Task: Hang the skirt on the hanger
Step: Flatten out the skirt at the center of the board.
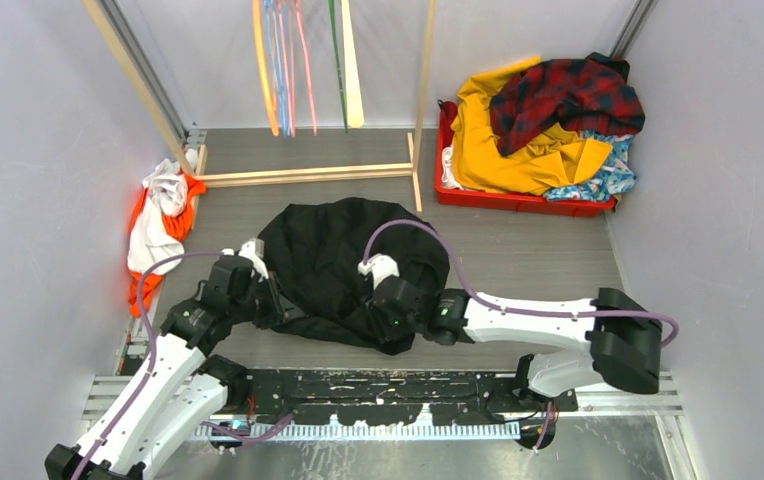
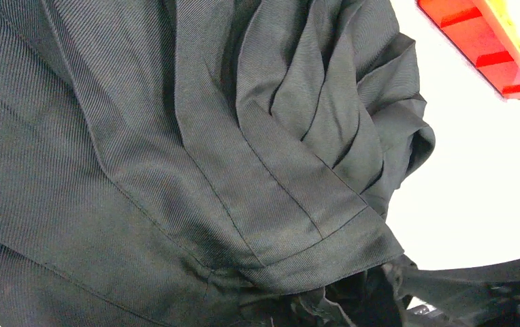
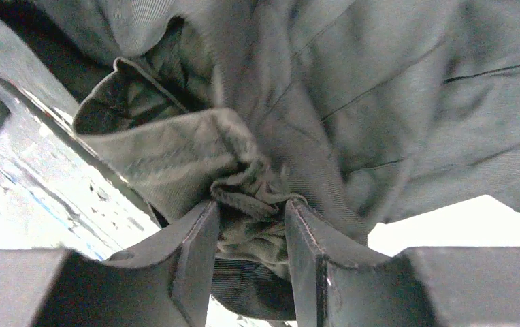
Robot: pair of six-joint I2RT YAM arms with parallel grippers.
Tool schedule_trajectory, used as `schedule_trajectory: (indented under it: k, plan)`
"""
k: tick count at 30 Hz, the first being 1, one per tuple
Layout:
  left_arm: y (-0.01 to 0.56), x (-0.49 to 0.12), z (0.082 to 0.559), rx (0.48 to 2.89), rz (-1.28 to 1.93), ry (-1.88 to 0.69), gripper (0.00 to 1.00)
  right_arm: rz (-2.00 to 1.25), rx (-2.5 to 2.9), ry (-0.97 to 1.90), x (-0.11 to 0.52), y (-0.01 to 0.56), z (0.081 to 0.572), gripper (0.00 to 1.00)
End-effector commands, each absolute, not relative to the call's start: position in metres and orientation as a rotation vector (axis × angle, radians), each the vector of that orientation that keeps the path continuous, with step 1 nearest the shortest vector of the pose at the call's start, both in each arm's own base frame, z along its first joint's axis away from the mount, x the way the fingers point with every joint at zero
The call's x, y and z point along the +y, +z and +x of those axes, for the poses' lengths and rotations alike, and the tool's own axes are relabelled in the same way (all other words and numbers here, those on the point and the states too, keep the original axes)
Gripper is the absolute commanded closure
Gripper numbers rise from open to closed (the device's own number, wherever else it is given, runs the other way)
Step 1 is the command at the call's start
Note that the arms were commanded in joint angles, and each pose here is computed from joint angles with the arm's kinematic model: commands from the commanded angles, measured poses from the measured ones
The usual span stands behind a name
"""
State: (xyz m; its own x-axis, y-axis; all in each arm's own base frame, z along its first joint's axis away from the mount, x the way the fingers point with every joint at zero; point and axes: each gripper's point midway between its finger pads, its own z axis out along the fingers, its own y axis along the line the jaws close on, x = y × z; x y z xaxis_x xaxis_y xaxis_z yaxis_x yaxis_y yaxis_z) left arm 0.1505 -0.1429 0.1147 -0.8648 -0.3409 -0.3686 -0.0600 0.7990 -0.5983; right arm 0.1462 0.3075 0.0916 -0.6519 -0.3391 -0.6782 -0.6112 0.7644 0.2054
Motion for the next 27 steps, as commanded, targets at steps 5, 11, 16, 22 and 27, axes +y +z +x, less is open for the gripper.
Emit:
schedule_trajectory:
  k: [5, 11, 16, 22, 27]
  plan:
    - [0.128, -0.145, 0.141, 2.5, -0.295, -0.867, 0.92, -0.876, 2.246, 0.537, 0.337, 0.087, 0.117, 0.48]
    - [0.124, -0.141, 0.134, 2.495, -0.318, -0.864, 0.91, -0.741, 2.142, 0.412, 0.31, 0.122, 0.142, 0.35]
    - [0.122, -0.14, 0.132, 2.496, -0.325, -0.865, 0.91, -0.611, 2.047, 0.41, 0.293, 0.163, 0.167, 0.31]
    - [0.119, -0.14, 0.131, 2.501, -0.325, -0.862, 0.91, -0.576, 2.057, 0.556, 0.294, 0.169, 0.19, 0.52]
    - [0.119, -0.139, 0.132, 2.503, -0.325, -0.855, 0.91, -0.733, 2.073, 0.67, 0.325, 0.158, 0.176, 0.54]
